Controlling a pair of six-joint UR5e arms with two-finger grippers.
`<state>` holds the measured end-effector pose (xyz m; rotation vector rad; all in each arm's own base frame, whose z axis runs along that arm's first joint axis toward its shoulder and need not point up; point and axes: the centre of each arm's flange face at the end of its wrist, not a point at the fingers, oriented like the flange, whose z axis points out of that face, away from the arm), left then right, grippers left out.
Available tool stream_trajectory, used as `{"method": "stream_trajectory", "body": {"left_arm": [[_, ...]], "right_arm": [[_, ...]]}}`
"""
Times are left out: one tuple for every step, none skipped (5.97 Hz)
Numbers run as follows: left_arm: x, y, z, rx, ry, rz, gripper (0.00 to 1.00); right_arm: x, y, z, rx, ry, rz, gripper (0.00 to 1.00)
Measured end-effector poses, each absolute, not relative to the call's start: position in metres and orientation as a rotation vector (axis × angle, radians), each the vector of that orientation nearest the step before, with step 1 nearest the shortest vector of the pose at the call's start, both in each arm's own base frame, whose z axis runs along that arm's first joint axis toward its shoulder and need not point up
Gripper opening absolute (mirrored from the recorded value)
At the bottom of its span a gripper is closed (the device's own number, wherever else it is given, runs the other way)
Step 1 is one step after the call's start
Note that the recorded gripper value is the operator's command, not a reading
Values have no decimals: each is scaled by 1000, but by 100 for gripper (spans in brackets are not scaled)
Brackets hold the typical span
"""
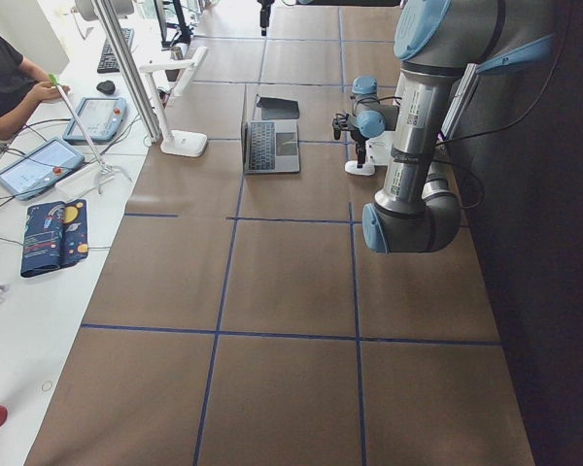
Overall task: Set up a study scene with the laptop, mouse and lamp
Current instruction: 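Raise the right gripper away while the left gripper reaches for the white mouse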
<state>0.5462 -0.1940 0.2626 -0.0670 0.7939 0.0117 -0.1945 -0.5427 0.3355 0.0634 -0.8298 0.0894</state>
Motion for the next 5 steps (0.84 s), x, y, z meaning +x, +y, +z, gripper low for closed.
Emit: {"method": "stream_trajectory", "body": {"left_arm": [[550,-193,268,-67,782,14,100],[553,-193,271,-68,774,14,100],[555,-193,274,-69,766,13,100],[558,-194,277,-70,759,13,100],[559,-194,280,-70,753,13,100]], "right_arm": [[-194,-542,336,63,-829,90,100],[-194,-542,336,64,-829,89,100],[-195,-543,335,66,-828,89,100],[-195,-543,336,67,-825,89,100],[-196,-543,336,69,-822,89,100]]}}
